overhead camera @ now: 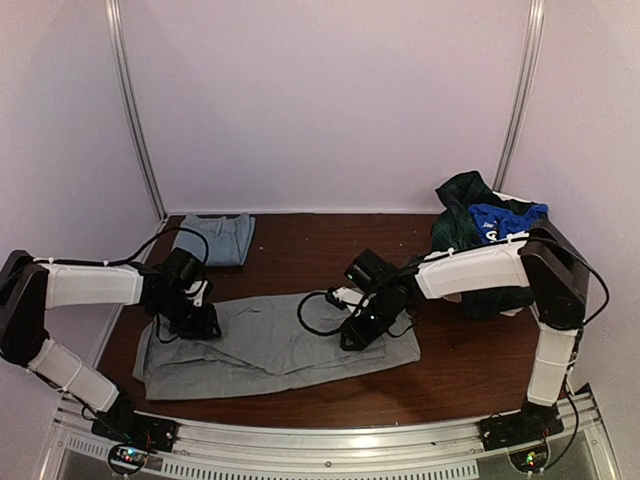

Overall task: Fold and stack the mixed laundry pile
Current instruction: Rotate the rectangle-folded shirt at the center of the board.

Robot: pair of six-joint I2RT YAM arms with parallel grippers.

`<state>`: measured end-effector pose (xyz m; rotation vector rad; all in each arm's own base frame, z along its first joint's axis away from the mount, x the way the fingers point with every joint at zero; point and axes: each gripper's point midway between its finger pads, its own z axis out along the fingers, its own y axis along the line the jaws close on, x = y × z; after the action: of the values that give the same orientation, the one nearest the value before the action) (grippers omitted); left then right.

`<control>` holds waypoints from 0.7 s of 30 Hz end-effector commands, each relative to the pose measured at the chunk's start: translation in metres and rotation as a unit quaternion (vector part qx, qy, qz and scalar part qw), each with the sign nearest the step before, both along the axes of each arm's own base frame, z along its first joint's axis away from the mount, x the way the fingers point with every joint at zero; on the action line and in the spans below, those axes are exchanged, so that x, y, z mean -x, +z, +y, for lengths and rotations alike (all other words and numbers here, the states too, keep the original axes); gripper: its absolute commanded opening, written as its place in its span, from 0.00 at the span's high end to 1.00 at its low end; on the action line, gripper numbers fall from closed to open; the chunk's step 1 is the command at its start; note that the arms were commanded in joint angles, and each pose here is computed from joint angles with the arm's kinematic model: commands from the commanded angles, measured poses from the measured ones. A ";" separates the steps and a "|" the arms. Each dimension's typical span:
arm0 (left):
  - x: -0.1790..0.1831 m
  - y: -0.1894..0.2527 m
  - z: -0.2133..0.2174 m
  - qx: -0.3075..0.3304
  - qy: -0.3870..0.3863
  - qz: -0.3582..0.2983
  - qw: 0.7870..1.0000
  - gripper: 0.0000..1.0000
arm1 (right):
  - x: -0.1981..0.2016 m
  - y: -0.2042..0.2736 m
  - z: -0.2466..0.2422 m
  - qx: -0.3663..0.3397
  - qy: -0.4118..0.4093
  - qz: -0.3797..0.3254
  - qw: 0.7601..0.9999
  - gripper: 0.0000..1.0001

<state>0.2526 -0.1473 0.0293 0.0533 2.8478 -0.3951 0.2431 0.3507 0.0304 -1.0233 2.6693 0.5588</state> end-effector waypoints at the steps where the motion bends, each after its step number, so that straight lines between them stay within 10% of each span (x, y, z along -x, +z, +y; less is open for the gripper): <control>1: -0.005 -0.012 0.014 -0.012 0.038 -0.006 0.999 0.62 | -0.031 -0.019 -0.011 0.032 -0.019 -0.016 0.999 0.57; 6: -0.025 0.030 -0.027 0.080 -0.027 -0.074 0.994 0.57 | -0.091 -0.032 -0.026 0.073 -0.043 -0.049 0.995 0.57; 14: -0.055 0.082 -0.043 0.049 -0.077 -0.130 0.987 0.56 | -0.227 0.009 -0.041 0.162 -0.093 -0.184 0.965 0.57; 21: -0.063 0.043 -0.042 0.006 -0.080 -0.085 0.993 0.59 | -0.217 0.086 -0.008 0.032 -0.085 -0.207 0.974 0.55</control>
<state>0.3189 -0.1947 0.1081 0.2574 2.5768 -0.5201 0.4813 0.3277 0.0620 -0.7877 2.4580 0.0556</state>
